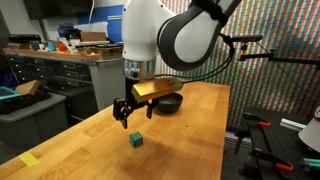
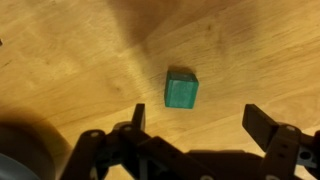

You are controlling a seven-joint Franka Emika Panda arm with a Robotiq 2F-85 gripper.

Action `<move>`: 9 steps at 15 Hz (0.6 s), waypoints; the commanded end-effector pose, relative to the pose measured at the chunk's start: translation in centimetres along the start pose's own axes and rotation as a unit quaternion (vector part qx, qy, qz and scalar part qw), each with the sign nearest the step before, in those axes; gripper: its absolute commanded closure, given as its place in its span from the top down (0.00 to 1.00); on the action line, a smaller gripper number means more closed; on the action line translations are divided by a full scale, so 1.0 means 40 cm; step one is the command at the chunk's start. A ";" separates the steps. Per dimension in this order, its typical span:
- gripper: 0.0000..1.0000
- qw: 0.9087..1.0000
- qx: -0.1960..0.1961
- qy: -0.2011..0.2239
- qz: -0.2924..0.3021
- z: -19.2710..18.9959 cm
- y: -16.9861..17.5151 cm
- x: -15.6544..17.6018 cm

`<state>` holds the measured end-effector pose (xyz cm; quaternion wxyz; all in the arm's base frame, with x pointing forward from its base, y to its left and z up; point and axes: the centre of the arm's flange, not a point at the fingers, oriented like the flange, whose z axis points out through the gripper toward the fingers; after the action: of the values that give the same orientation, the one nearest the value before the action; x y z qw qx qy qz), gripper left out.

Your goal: Put the green cube inside the black bowl

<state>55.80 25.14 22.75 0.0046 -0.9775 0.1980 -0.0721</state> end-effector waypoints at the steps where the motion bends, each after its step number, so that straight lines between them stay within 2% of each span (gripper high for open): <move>1: 1.00 1.000 0.005 0.008 -0.019 0.042 -0.021 0.042; 9: 1.00 1.000 -0.003 -0.009 -0.026 0.125 -0.012 0.087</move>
<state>58.05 23.86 19.03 -0.0044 -0.9819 0.1786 -0.0635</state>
